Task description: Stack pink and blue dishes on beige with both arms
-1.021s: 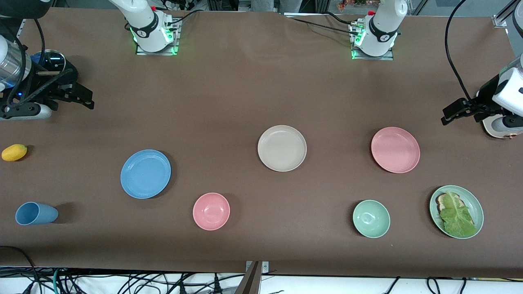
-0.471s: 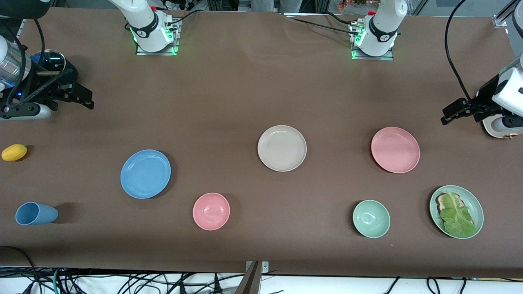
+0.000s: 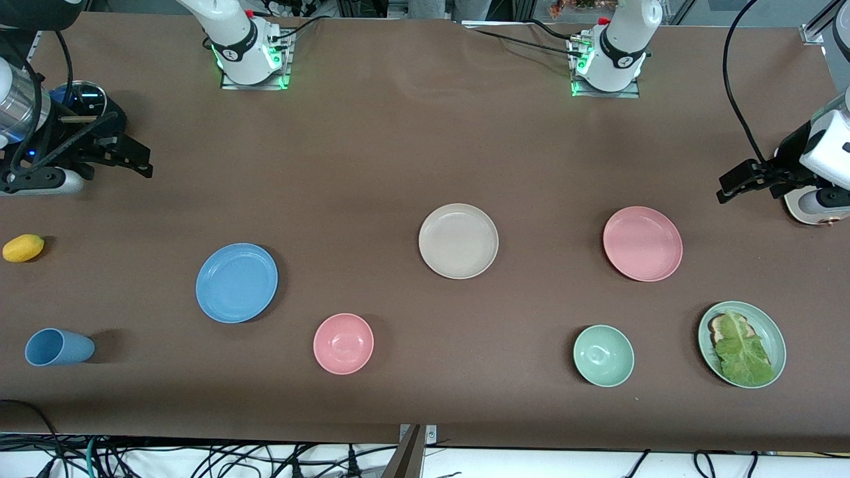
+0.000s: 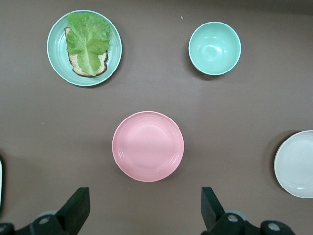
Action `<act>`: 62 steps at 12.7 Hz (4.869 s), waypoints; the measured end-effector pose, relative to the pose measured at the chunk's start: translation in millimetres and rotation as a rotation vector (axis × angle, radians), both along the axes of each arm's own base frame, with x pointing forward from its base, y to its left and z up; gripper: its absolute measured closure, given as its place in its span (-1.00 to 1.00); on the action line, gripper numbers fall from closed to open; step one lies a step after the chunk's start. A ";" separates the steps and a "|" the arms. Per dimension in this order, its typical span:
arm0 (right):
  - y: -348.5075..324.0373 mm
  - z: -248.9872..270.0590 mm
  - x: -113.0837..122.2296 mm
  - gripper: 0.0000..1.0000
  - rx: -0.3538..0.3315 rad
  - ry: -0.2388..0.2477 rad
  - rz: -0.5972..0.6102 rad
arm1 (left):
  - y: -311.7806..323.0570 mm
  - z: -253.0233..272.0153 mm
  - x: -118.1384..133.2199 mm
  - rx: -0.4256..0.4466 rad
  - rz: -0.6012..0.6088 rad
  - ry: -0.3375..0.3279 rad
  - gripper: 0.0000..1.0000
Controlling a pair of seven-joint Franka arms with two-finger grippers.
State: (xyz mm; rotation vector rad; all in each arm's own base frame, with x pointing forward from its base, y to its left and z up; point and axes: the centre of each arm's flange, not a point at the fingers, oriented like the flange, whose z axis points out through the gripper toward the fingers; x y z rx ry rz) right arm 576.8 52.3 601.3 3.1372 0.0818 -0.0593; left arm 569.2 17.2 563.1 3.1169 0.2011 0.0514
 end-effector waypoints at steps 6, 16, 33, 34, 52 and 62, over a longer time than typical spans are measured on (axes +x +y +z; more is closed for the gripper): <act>0.0 0.0 0.0 -1.00 0.000 0.000 0.000 | 0.0 0.0 0.0 0.000 0.000 0.000 -1.00; -0.2 0.0 0.0 -1.00 0.000 0.000 0.000 | 0.0 -0.5 -0.6 0.000 0.000 0.006 -1.00; -3.3 -0.5 0.4 -1.00 0.000 0.001 -0.006 | -0.9 -7.2 -1.8 -0.002 -0.002 0.041 -1.00; -3.7 -0.4 0.5 -1.00 0.000 0.001 -0.007 | -1.1 -8.5 -2.3 -0.002 -0.003 0.049 -1.00; -29.6 -152.3 72.9 -1.00 -0.009 0.084 0.045 | 111.3 -241.0 52.4 -0.076 -0.074 0.244 -1.00; -92.0 -347.5 104.4 -0.99 -0.012 -0.046 0.073 | 108.8 -364.4 6.6 -0.074 -0.080 0.172 -1.00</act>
